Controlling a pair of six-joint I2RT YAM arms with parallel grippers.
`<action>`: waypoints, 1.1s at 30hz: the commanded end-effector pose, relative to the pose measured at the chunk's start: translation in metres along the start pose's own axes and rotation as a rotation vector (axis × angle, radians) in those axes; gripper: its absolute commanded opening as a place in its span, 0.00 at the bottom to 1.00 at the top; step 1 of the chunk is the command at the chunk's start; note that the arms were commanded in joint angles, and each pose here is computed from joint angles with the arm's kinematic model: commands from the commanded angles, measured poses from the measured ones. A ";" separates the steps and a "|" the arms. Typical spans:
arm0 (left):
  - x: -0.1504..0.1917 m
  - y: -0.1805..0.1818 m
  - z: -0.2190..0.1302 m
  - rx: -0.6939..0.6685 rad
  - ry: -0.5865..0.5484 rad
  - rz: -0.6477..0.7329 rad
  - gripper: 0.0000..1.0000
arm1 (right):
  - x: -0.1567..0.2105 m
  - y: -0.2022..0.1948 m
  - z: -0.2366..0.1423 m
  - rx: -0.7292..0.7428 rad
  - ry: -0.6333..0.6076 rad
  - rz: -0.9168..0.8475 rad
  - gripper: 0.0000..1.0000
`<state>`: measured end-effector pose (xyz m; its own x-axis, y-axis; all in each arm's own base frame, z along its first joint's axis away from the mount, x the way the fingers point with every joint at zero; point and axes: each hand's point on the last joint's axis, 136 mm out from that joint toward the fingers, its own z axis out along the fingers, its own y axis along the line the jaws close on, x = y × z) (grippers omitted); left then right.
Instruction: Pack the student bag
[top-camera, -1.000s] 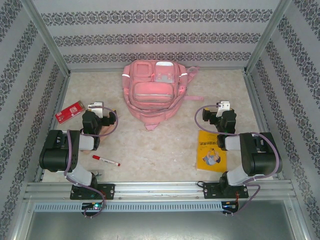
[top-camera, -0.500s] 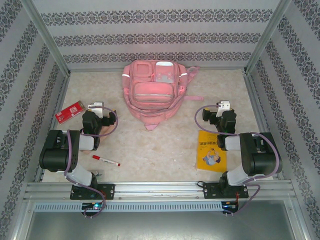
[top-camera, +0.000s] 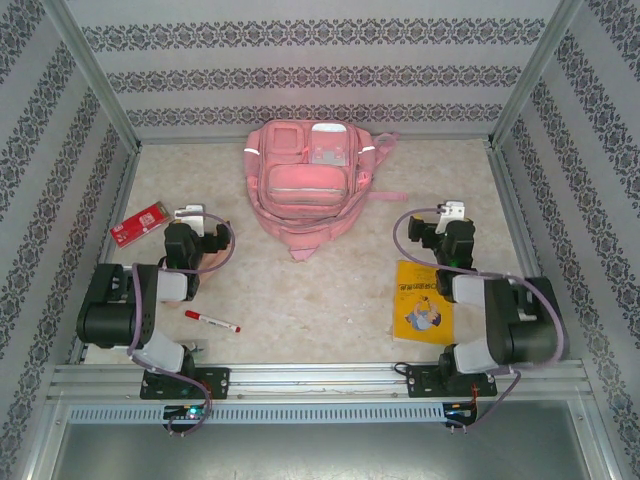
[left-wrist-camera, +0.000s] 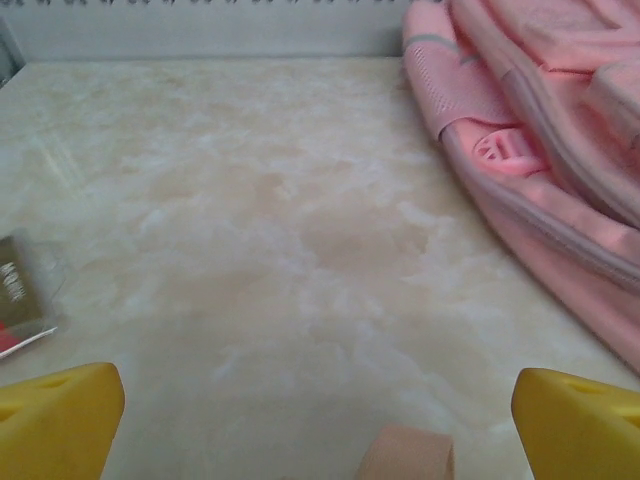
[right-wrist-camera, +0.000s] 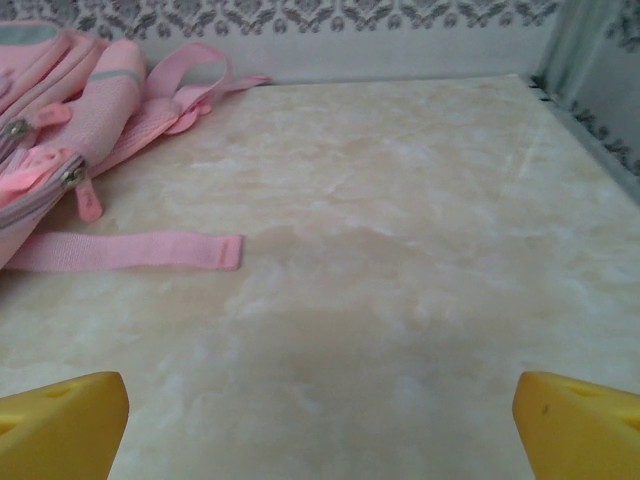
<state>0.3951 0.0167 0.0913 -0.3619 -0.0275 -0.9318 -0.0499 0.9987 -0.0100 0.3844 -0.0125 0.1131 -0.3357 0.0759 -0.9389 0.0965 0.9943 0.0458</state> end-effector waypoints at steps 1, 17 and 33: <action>-0.026 0.007 -0.011 -0.055 0.010 -0.049 1.00 | -0.029 -0.030 -0.019 0.162 0.021 0.166 0.98; -0.047 -0.125 -0.044 0.429 0.489 -0.662 1.00 | 0.001 0.133 -0.053 -0.444 0.543 0.373 0.78; 0.028 -0.200 0.007 0.194 0.829 -0.609 1.00 | 0.013 0.202 0.070 -0.349 0.714 0.633 0.81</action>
<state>0.4075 -0.1838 0.0724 -0.8529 -0.4502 -0.2645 -0.2370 0.7852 -0.5722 0.4433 0.1840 0.0892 -0.8470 0.4105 -0.3377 0.1090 0.7560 0.6455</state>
